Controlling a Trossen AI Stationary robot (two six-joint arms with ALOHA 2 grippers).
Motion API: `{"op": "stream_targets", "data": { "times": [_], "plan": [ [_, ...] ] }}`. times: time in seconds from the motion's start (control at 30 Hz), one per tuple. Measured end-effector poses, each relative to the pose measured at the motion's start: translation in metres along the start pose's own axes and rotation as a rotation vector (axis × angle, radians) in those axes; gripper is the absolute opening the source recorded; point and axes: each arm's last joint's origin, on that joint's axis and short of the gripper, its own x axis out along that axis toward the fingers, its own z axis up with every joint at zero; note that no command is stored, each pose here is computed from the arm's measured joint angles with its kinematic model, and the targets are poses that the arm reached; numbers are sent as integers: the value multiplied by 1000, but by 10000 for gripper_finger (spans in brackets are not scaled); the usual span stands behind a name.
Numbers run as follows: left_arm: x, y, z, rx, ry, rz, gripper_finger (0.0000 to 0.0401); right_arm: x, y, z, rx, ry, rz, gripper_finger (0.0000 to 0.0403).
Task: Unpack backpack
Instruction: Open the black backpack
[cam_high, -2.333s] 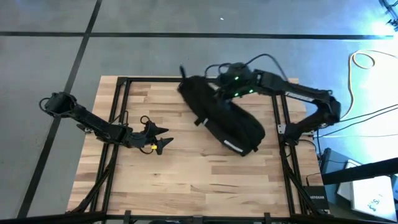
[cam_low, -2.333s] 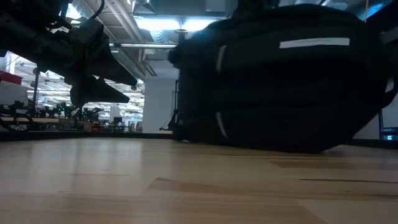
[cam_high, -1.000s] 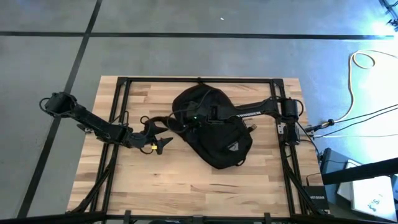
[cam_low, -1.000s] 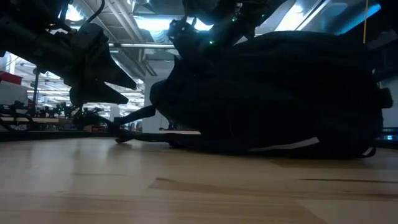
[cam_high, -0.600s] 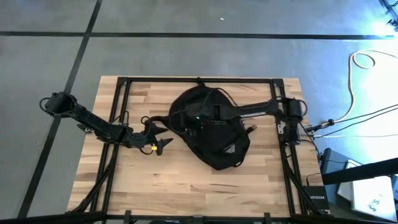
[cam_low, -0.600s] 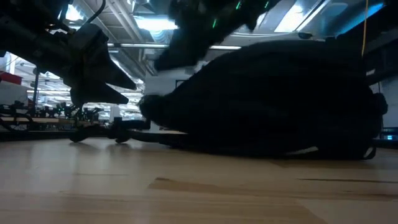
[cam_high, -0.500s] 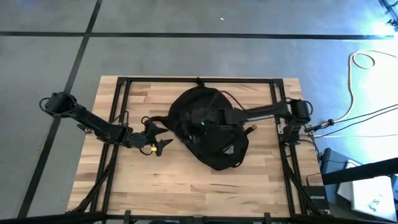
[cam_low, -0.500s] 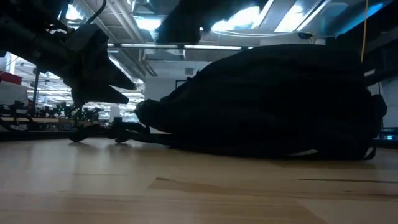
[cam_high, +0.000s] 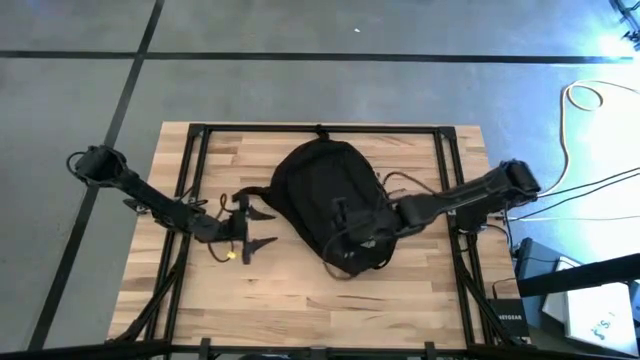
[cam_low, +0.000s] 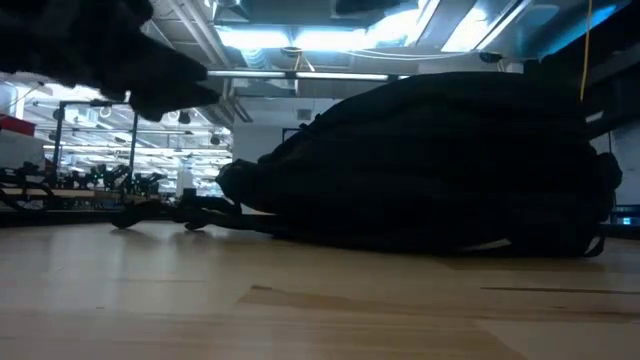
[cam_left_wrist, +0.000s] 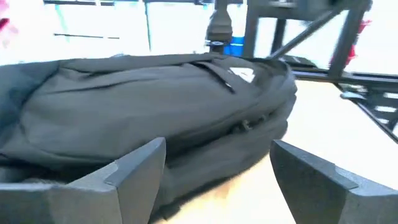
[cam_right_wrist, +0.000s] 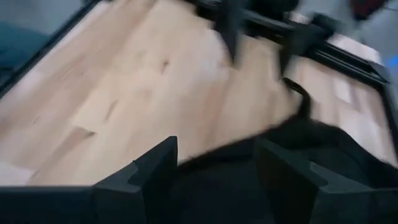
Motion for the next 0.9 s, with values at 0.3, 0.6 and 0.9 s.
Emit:
{"op": "stream_targets", "data": {
  "times": [0.3, 0.6, 0.9],
  "plan": [
    [-18, 26, -25, -119, -46, -8, 274, -54, -6, -33, 64, -187, -51, 192],
    [-17, 38, -14, -74, -92, -71, 274, -92, -22, -89, 170, -251, -60, 192],
    [-33, 45, 3, -87, -171, -116, 274, -107, -16, -143, 174, -475, -117, 192]
  ]
}}
